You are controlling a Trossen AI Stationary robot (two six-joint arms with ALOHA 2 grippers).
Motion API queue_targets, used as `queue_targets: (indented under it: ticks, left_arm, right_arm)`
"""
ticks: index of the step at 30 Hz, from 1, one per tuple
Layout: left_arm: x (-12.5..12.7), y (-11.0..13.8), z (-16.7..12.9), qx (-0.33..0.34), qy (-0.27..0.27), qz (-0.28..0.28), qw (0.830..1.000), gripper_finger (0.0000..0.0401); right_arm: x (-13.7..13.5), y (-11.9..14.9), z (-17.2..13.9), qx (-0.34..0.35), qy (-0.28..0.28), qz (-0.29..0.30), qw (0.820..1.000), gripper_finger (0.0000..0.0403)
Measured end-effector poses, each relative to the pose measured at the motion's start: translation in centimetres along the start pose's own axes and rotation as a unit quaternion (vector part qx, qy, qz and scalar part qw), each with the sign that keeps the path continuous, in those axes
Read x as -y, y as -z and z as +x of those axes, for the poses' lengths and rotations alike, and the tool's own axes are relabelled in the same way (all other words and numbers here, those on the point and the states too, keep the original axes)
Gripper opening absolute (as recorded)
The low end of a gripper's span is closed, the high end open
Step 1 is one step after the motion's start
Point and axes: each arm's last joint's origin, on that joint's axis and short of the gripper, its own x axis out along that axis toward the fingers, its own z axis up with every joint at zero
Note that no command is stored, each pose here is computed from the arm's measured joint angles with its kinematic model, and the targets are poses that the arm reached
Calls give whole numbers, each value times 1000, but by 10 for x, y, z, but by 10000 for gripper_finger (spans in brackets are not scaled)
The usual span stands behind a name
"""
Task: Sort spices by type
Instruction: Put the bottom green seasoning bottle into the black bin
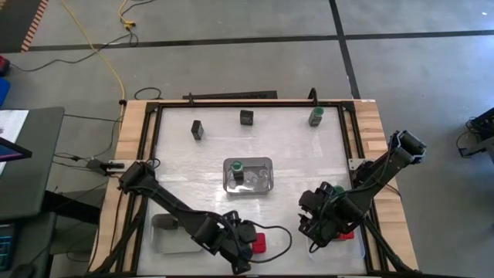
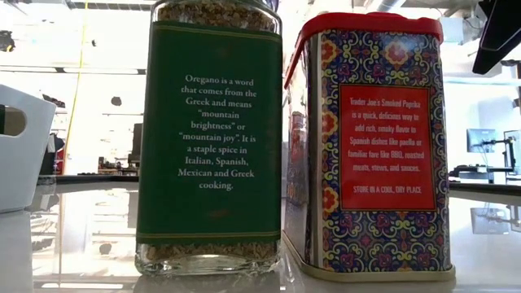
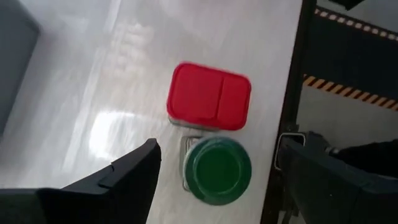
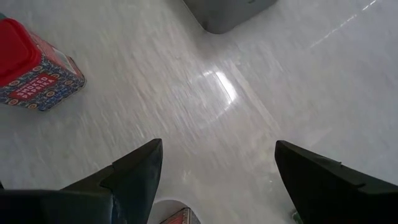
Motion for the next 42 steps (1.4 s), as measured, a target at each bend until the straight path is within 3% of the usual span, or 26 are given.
queue_targets:
  ticks: [15, 30, 42]
  left_arm:
    - [9, 16, 29, -36, 6, 18, 999, 312]
    - [6, 25, 52, -67, -12, 89, 994, 308]
    - [3, 23, 52, -66, -20, 139, 988, 189]
  right_arm:
    - [-3, -1, 0, 4, -13, -3, 1000, 338]
    - [-5, -2, 0, 8, -23, 2, 1000, 338]
    - [-5, -2, 0, 8, -25, 3, 1000, 338]
